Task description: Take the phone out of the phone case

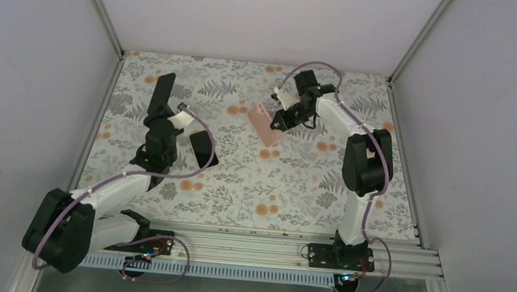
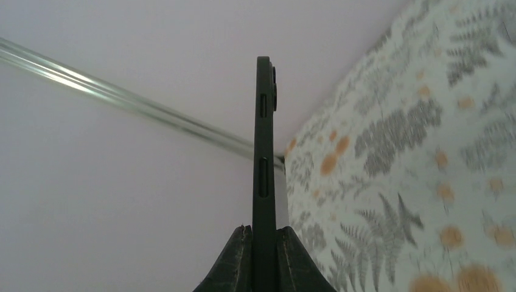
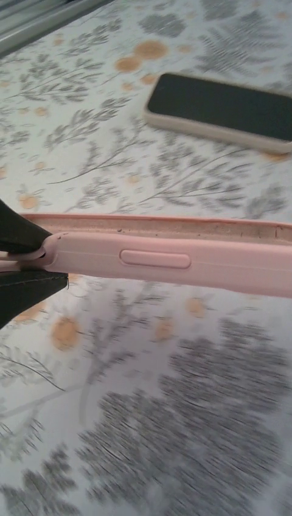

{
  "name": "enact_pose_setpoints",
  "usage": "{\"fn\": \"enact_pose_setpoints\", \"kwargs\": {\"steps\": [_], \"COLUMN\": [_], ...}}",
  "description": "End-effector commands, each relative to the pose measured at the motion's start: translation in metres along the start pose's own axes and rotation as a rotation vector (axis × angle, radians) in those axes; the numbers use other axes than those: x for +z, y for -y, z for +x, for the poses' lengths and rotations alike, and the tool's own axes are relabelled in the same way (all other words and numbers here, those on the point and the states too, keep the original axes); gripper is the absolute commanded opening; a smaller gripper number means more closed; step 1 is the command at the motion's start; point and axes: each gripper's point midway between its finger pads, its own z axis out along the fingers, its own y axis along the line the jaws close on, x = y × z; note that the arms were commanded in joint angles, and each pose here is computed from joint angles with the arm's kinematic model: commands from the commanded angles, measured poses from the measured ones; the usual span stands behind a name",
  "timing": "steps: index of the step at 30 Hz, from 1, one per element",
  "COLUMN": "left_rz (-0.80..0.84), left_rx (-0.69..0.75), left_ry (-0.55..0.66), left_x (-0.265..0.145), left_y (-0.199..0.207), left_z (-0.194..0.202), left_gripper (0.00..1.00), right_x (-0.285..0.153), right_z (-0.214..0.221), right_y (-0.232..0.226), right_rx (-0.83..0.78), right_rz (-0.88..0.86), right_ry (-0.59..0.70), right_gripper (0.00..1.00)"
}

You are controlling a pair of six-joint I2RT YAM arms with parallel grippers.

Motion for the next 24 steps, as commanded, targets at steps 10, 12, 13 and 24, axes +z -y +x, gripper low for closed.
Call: {"fn": "enact_pose_setpoints", "kwargs": {"steps": [10, 12, 13, 24], "left_rz": [0.077, 0.084, 0.085, 0.220], "left_rx": [0.223, 0.247, 0.255, 0.337], "left_ry": [-0.126, -0.140, -0.144, -0.160], "left_x": [-0.032, -0.035, -0.035, -0.046], "left_y": [0.053, 0.059, 0.061, 0.098], "left_z": [0.100, 0.110, 0.114, 0.140], "left_gripper": [0.02, 0.02, 0.02, 0.03], "right_x": [0.029, 0.031, 0.031, 0.039], "right_z": [0.070, 0.074, 0.076, 0.096], "right_y": [0.015, 0.018, 0.019, 0.037], "right_rx": [0.022, 0.023, 0.023, 0.049], "right_rz": [0.064, 0.074, 0.079, 0.129], "right_ry": [-0.164, -0.175, -0.180, -0.252], "right_gripper": [0.04, 0.04, 0.04, 0.04]}}
